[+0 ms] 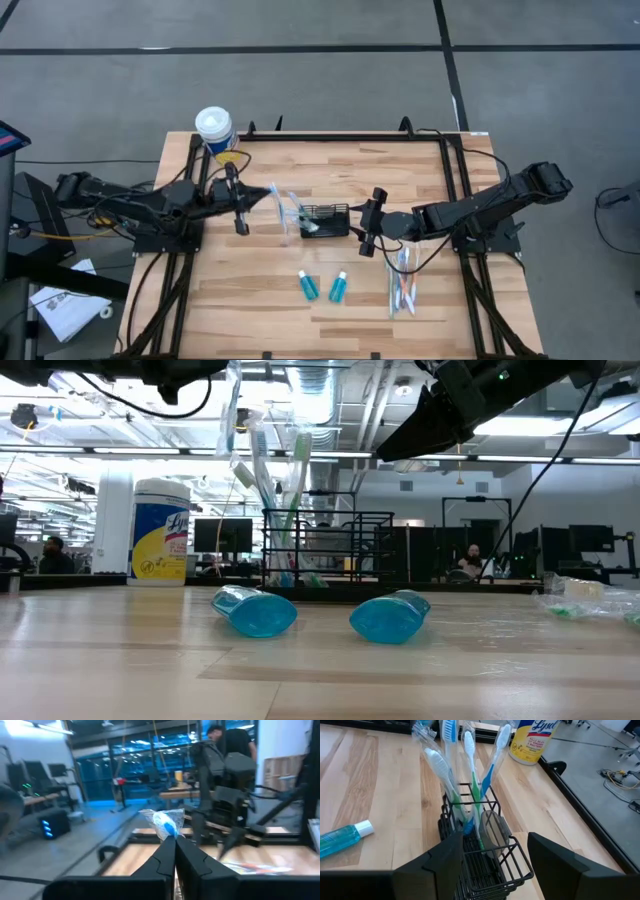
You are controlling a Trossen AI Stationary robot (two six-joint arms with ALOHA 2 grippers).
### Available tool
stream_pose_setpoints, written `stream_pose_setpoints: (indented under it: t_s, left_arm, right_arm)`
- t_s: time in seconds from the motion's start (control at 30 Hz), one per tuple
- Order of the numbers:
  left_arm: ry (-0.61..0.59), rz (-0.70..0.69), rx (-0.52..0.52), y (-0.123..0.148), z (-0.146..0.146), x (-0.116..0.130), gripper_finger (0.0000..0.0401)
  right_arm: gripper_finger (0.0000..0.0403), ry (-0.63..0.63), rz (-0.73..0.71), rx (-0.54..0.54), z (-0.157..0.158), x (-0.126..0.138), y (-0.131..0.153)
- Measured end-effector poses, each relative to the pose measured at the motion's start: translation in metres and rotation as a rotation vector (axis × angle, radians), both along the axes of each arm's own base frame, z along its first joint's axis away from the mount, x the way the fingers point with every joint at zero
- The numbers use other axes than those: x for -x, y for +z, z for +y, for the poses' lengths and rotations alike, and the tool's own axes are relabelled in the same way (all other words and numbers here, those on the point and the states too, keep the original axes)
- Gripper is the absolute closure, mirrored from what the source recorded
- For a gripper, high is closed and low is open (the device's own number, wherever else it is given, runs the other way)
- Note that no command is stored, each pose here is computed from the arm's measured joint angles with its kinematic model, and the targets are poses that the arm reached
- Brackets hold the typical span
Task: Pick & Place toothbrushing station
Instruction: Put the blue toothbrush into the mesh
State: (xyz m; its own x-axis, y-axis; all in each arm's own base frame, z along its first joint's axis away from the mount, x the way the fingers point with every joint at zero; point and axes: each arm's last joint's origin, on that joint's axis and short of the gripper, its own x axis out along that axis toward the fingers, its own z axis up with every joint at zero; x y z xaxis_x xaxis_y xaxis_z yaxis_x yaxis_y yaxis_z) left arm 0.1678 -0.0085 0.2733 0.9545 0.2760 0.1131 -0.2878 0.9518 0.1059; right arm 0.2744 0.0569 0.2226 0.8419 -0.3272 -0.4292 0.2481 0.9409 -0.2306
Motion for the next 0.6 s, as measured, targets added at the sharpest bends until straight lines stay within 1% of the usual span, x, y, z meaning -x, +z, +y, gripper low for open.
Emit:
stream_pose_setpoints:
  t_s: [0.27, 0.33, 0.47, 0.53, 0.6]
  left_arm:
    - [0.071, -0.036, -0.111, 0.014, 0.010, -0.001, 0.0401]
    - [0.083, -0.046, -0.122, 0.019, 0.012, -0.001, 0.0401]
    - [0.046, -0.078, -0.137, 0.029, 0.015, -0.002, 0.0401]
    - [0.048, -0.091, -0.141, 0.033, 0.017, -0.002, 0.0401]
    - [0.062, -0.075, -0.155, 0.032, 0.020, -0.004, 0.0401]
  right_arm:
    - [0.0188, 0.001, 0.000, 0.000, 0.000, 0.000, 0.000]
    - [0.0188, 0.001, 0.001, 0.000, 0.000, 0.000, 0.000]
    - [0.0188, 0.005, 0.002, -0.007, -0.002, -0.001, 0.000]
    - [0.0188, 0.001, 0.002, -0.007, -0.003, -0.001, 0.000]
    - [0.0188, -0.001, 0.002, -0.008, -0.004, -0.001, 0.000]
